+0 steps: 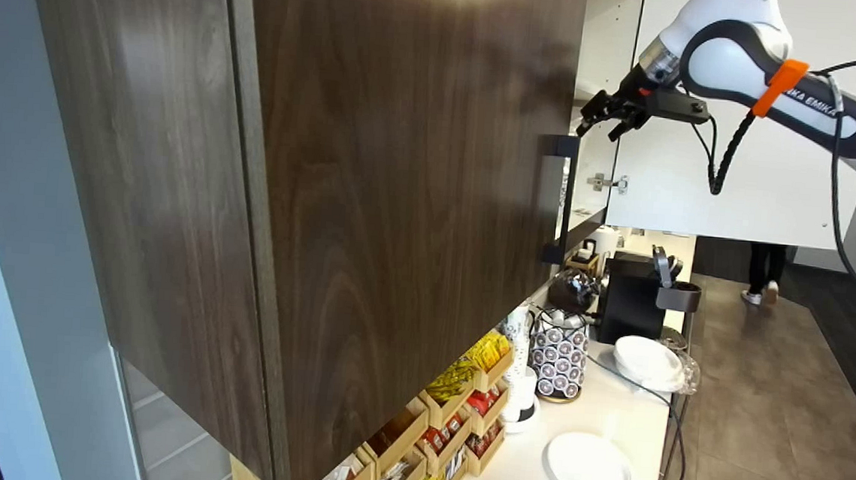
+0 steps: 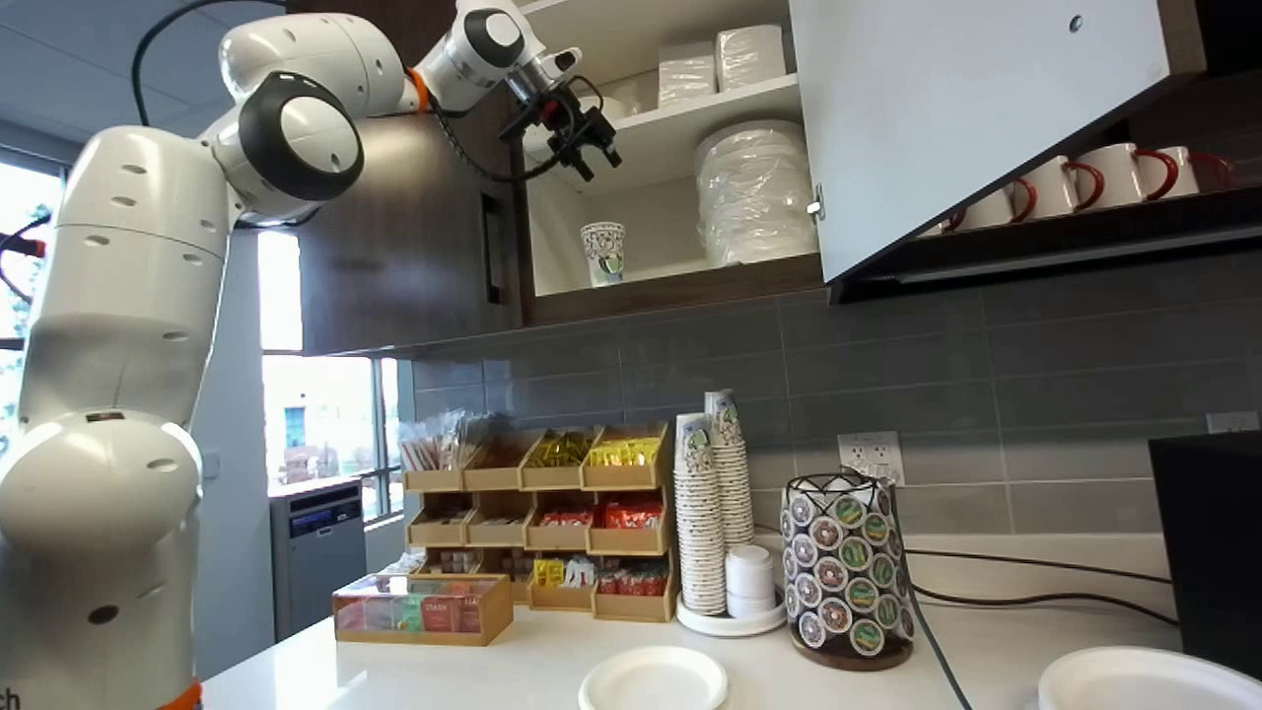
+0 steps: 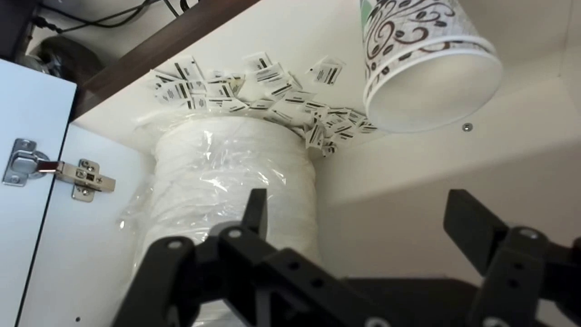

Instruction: Stack the two cups in the open upper cabinet together

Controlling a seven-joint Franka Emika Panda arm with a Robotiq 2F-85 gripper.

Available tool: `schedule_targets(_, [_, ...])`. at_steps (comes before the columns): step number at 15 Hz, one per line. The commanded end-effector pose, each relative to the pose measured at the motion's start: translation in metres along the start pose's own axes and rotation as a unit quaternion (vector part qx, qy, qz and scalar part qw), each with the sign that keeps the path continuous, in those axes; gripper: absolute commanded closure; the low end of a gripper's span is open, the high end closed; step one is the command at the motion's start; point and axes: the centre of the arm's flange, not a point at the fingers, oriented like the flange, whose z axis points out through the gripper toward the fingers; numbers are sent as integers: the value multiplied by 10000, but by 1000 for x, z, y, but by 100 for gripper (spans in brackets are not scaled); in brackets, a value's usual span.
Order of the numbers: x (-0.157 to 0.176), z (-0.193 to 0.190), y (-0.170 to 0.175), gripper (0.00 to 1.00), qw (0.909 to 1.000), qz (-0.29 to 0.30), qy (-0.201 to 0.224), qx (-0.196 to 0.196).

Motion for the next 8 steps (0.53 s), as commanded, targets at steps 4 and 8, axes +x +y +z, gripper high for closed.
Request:
schedule_targets(4, [-56,-52,37,0,9948,-828,15,593])
schedule_targets(8, [-78,-62,57,0,9937,-991,36,516])
